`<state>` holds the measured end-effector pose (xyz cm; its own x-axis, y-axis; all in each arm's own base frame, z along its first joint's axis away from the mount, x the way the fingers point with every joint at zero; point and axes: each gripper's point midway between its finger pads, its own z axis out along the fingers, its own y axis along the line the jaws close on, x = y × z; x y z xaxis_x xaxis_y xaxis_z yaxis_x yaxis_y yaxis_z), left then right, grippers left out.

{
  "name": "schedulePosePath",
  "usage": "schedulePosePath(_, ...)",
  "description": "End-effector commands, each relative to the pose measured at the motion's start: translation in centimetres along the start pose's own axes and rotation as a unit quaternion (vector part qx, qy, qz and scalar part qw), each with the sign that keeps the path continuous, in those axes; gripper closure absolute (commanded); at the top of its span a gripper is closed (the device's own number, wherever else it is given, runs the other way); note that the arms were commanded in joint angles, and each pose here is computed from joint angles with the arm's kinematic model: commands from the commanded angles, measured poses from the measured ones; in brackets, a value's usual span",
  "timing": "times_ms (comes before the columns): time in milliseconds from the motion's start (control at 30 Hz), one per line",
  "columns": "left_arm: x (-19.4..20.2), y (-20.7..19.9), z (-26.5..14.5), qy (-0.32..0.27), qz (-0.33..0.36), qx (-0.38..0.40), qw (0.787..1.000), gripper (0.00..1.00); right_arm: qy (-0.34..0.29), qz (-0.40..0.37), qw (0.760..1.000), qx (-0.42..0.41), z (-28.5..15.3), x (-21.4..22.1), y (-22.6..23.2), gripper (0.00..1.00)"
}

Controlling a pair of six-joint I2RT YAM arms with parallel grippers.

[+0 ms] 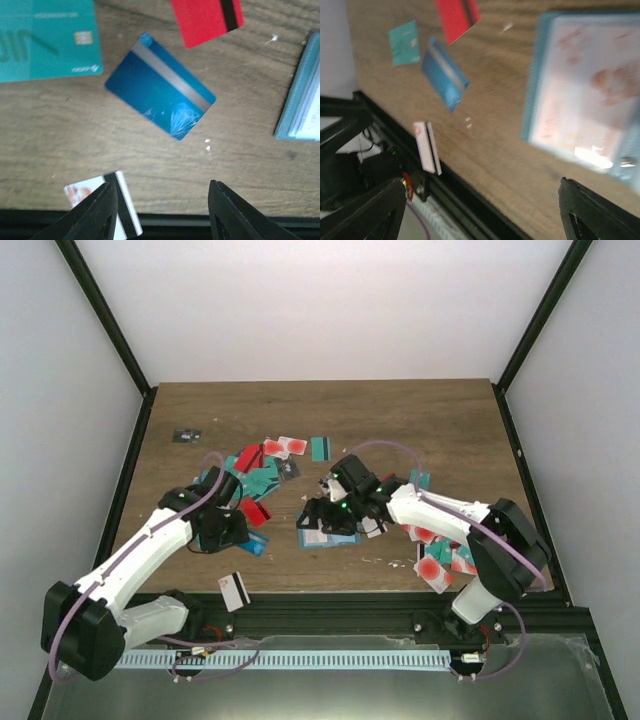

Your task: Put the credit cards into the card holder

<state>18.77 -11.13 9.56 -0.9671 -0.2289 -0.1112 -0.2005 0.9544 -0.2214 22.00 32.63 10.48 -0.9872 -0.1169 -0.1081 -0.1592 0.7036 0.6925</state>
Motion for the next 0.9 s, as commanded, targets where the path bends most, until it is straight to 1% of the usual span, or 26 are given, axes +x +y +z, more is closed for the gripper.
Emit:
schedulePosePath(0,2.3,2.9,-1.1,0.016,-0.056,-0.05,0.997,0.51,-0.002,-0.07,0.996,-0.055,-0.1,2.0,5.5,0.15)
schedulePosePath(100,3.6,4.3,-1.2,0.022,-0.078,-0.071,0.994,0.57,-0.001,-0.07,0.995,-0.07,0.8,3.6,7.2,0.16)
schedulePosePath(167,3.9,4.9,-1.7,0.011,-0.086,-0.076,0.993,0.62,-0.001,-0.064,0.994,-0.086,1.6,5.3,8.4,0.17)
schedulePosePath(233,3.8,5.1,-2.4,-0.004,-0.1,-0.072,0.992,0.64,-0.016,-0.059,0.993,-0.103,2.0,6.4,9.6,0.18)
schedulePosePath(267,3.9,5.2,-2.6,-0.006,-0.106,-0.072,0.992,0.64,-0.013,-0.057,0.992,-0.109,2.6,7.6,10.3,0.18)
schedulePosePath(333,4.2,5.5,-2.9,-0.001,-0.116,-0.079,0.99,0.66,-0.014,-0.05,0.993,-0.11,3.7,9.2,10.6,0.19)
schedulePosePath(400,4.5,5.7,-3.0,0.01,-0.118,-0.09,0.989,0.68,-0.001,-0.039,0.993,-0.11,4.9,10.6,10.6,0.2)
schedulePosePath(467,4.4,5.5,-3.2,0.01,-0.112,-0.09,0.99,0.68,0.012,-0.038,0.994,-0.104,6.2,11.5,10.4,0.22)
schedulePosePath(567,3.3,4.7,-3.6,-0.016,-0.1,-0.064,0.993,0.68,0.027,-0.033,0.995,-0.089,8.3,12.5,9.4,0.26)
schedulePosePath(667,2.9,3.8,-3.6,-0.023,-0.087,-0.041,0.995,0.68,0.033,-0.017,0.996,-0.077,9.8,13.3,8.6,0.31)
schedulePosePath(767,2.6,3.2,-4.2,-0.032,-0.075,-0.023,0.996,0.67,0.037,-0.004,0.997,-0.069,11.1,14.2,8.5,0.33)
schedulePosePath(867,2.4,2.5,-4.8,-0.042,-0.07,0.0,0.997,0.67,0.039,0.006,0.997,-0.066,12.2,14.4,8.5,0.37)
